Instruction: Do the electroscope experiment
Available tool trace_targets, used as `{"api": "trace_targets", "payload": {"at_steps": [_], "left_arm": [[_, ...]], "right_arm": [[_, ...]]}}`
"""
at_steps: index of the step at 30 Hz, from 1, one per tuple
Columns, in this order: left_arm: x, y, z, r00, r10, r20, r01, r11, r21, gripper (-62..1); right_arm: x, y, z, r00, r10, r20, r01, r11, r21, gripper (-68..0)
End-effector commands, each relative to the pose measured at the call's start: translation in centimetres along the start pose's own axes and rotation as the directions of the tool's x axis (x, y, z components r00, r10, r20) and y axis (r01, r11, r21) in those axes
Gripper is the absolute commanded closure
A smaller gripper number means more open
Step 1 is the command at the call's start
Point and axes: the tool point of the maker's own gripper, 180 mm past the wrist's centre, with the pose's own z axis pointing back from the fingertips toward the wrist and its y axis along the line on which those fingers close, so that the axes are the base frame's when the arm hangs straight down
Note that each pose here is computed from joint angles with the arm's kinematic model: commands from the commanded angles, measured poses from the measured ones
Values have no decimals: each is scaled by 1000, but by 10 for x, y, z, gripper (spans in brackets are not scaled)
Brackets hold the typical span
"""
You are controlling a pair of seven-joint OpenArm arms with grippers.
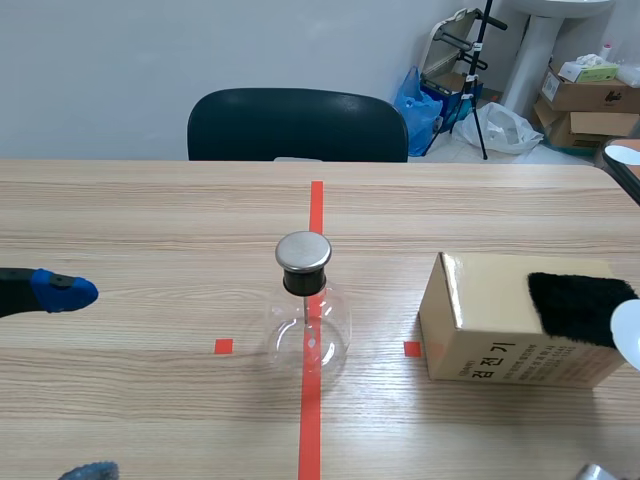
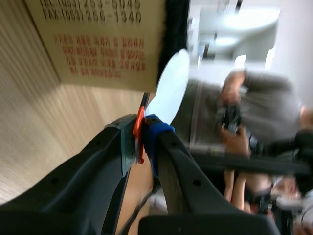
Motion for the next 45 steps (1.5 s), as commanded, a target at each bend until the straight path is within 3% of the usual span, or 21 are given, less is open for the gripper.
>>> {"api": "trace_targets", "payload": {"at_steps": [1,2,5,6,9,10,13,15,17,21,24,25,27,29,30,33,34,37,38,42,45], "left_arm": [[6,1,-1,1000,-1,26,1,1000,5,-623],[6,1,-1,1000,-1,26,1,1000,5,-623],[6,1,-1,1000,-1,26,1,1000,5,-623],[6,1,-1,1000,-1,26,1,1000,5,-623],[6,1,-1,1000,-1,26,1,1000,5,-623],[6,1,-1,1000,-1,26,1,1000,5,-623],[6,1,-1,1000,-1,26,1,1000,5,-623],[6,1,-1,1000,-1,26,1,1000,5,-623],[6,1,-1,1000,-1,27,1,1000,6,-623],[6,1,-1,1000,-1,26,1,1000,5,-623],[6,1,-1,1000,-1,26,1,1000,5,-623],[6,1,-1,1000,-1,27,1,1000,6,-623],[6,1,-1,1000,-1,26,1,1000,5,-623],[6,1,-1,1000,-1,26,1,1000,5,-623],[6,1,-1,1000,-1,26,1,1000,5,-623],[6,1,-1,1000,-1,26,1,1000,6,-623],[6,1,-1,1000,-1,26,1,1000,6,-623],[6,1,-1,1000,-1,26,1,1000,5,-623],[6,1,-1,1000,-1,26,1,1000,5,-623],[6,1,-1,1000,-1,26,1,1000,5,-623],[6,1,-1,1000,-1,26,1,1000,5,-623]], "right_arm": [[22,-6,-1,991,45,126,-40,999,-36,-9],[20,-7,-1,993,40,111,-35,999,-38,-9],[-22,-8,1,992,14,-123,-20,999,-43,-9],[-21,-7,1,993,24,-115,-28,999,-35,-9],[16,-6,-3,995,49,88,-47,998,-33,-9],[12,-7,-3,997,42,63,-40,999,-37,-9],[-23,-6,1,991,24,-131,-29,999,-32,-9],[-2,-3,0,999,34,-17,-35,999,-23,-9],[23,-3,-1,992,37,121,-34,999,-29,-9],[-13,-4,2,997,13,-75,-16,999,-32,-9],[22,-2,-1,992,41,120,-38,999,-24,-9],[27,-3,-1,988,41,147,-37,999,-29,-9],[6,-6,-3,999,23,29,-22,999,-39,-9],[-16,-4,0,995,19,-95,-22,999,-31,-9],[-12,-4,0,997,29,-71,-31,999,-27,-9],[20,-3,-4,993,48,107,-46,999,-27,-9],[18,-4,-4,994,46,94,-43,999,-30,-9],[-14,-5,-2,997,29,-77,-32,999,-32,-9],[-14,-5,-1,996,31,-81,-33,999,-29,-9],[12,-4,-2,997,37,67,-35,999,-31,-9],[-8,-4,0,998,30,-47,-31,999,-28,-9]]}}
